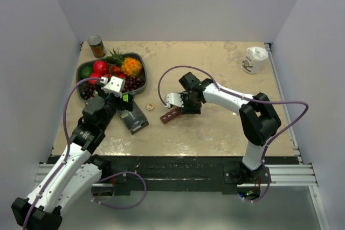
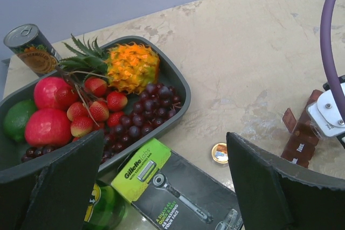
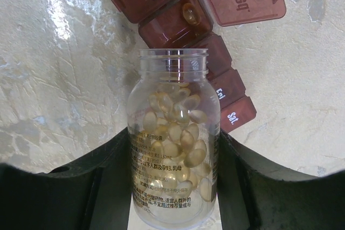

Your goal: Sort the pills into containers

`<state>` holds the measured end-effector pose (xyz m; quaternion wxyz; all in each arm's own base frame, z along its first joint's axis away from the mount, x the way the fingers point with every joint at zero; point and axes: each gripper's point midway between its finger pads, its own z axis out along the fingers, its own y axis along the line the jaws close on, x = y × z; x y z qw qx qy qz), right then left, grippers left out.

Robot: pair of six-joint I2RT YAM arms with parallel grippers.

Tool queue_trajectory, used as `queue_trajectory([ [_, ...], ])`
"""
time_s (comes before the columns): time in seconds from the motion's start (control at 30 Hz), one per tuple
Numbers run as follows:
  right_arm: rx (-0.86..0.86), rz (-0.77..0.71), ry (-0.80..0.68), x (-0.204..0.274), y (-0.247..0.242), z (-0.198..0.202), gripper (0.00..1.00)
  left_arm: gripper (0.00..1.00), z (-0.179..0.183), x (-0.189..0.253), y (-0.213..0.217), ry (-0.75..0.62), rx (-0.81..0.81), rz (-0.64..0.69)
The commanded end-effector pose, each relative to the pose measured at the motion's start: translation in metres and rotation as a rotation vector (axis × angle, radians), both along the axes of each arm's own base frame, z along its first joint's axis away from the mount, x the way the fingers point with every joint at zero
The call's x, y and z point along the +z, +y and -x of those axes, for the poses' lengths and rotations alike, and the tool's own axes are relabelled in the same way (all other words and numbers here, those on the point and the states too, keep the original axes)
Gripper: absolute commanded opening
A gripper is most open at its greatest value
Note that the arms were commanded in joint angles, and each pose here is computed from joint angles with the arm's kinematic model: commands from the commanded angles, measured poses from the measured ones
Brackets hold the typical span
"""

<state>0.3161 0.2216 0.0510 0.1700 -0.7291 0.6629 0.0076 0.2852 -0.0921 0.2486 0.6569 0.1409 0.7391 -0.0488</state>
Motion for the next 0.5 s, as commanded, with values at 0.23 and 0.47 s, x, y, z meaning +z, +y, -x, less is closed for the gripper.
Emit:
queue_trajectory([
  [0.23, -0.009, -0.002, -0.028, 0.012, 0.0094, -0.0086, 0.03, 1.0, -0.002, 0.0174, 0.0013, -0.062, -0.003, -0.002],
  [0.47, -0.005, 0.018, -0.021, 0.0087, 0.0088, -0.007, 0.03, 1.0, -0.0021, 0.0174, 0.0009, -0.061, -0.004, -0.002],
])
